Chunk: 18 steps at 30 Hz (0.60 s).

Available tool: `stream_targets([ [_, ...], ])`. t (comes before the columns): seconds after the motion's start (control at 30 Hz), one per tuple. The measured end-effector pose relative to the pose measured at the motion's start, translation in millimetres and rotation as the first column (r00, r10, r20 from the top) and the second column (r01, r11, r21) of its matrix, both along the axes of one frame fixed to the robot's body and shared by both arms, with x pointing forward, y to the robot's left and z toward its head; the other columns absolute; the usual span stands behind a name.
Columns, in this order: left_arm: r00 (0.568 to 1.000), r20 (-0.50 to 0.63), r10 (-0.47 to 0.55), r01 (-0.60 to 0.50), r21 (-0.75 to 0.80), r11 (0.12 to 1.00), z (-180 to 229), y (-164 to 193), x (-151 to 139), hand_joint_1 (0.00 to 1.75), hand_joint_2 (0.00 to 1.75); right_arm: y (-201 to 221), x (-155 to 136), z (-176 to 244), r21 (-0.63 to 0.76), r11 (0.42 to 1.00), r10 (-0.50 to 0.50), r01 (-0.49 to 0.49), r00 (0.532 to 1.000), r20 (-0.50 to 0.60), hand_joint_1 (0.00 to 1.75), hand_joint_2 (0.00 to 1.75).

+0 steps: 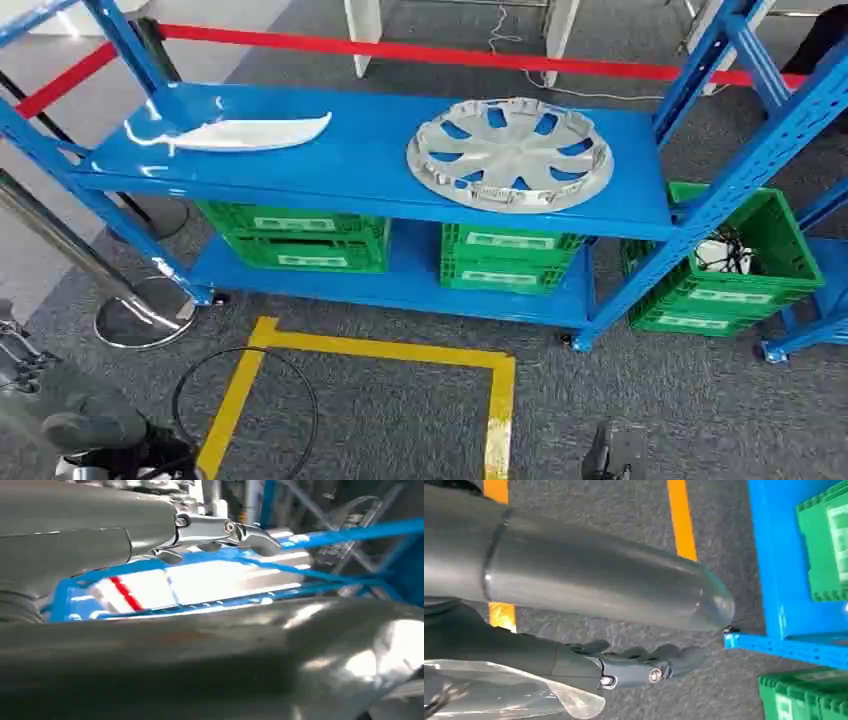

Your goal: Take the parts from the cabinet and place them on the table.

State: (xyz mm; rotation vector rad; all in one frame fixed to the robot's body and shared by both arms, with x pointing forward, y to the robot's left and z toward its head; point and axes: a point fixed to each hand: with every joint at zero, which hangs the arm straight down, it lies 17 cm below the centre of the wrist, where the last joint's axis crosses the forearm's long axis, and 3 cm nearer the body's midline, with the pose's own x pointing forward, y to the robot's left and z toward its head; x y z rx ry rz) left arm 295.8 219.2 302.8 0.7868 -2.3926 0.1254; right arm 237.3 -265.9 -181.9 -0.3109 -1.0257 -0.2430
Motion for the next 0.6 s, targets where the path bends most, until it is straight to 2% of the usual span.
stream_targets([
  [0.6, 1.000, 0.007, 0.000, 0.000, 0.003, 1.000, 2.3, 0.1, -1.1, 0.00, 0.00, 3.4, -0.2, -1.1, -0.003, 1.000, 0.015, -0.015, 1.000, -0.007, 0.00, 0.00],
])
